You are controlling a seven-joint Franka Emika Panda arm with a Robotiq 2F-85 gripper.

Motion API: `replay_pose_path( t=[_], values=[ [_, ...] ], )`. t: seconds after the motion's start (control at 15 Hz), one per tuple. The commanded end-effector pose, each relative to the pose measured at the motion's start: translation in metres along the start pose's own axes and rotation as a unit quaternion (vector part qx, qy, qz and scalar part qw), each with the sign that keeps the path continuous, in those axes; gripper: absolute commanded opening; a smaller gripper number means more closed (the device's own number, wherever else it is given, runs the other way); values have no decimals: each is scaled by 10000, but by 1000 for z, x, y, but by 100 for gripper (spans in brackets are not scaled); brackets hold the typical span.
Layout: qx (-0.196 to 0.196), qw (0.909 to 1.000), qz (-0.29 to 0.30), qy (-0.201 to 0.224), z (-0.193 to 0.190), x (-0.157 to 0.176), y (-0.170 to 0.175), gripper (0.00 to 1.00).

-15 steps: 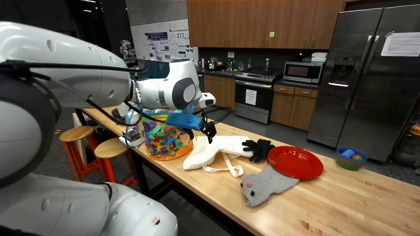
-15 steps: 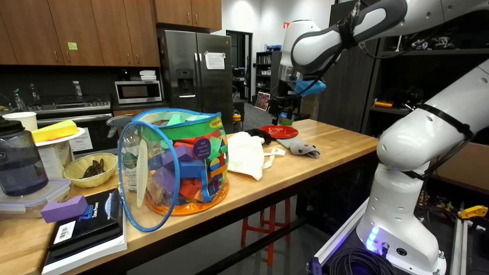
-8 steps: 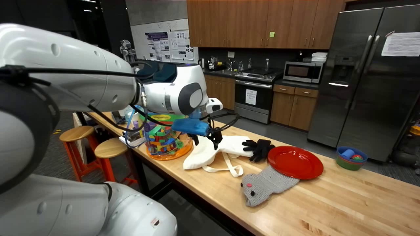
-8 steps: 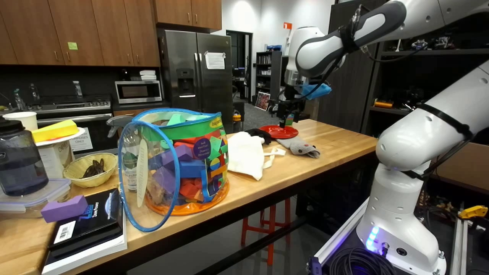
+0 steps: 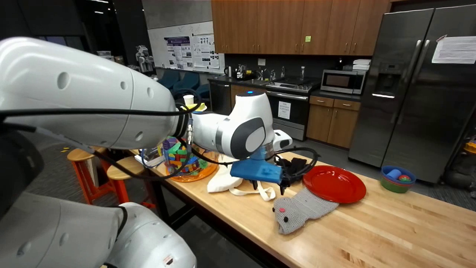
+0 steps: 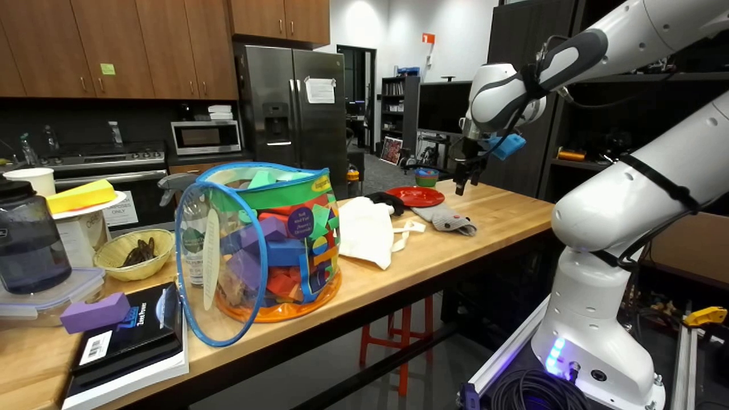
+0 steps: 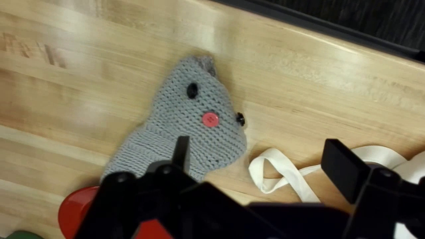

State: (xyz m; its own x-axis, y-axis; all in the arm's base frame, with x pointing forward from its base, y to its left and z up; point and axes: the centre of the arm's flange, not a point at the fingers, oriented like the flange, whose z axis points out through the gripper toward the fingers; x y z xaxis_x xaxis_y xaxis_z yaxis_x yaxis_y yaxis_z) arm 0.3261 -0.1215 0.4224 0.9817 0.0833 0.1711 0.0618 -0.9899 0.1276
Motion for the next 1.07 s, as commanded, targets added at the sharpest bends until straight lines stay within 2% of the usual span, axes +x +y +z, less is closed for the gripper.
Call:
replay_pose_path(
  t=[0.0, 0.47, 0.67, 0.73, 1.0],
  values=[
    [18, 9997, 160, 193, 12, -11, 23, 100],
    [-434, 9969, 450, 482, 31, -4, 42, 100],
    [-355, 9985, 323, 279, 34, 3, 43, 100],
    [-284, 9981, 387, 376, 29, 0, 43, 100],
    [-271, 9983, 378, 338, 32, 0, 42, 100]
  ],
)
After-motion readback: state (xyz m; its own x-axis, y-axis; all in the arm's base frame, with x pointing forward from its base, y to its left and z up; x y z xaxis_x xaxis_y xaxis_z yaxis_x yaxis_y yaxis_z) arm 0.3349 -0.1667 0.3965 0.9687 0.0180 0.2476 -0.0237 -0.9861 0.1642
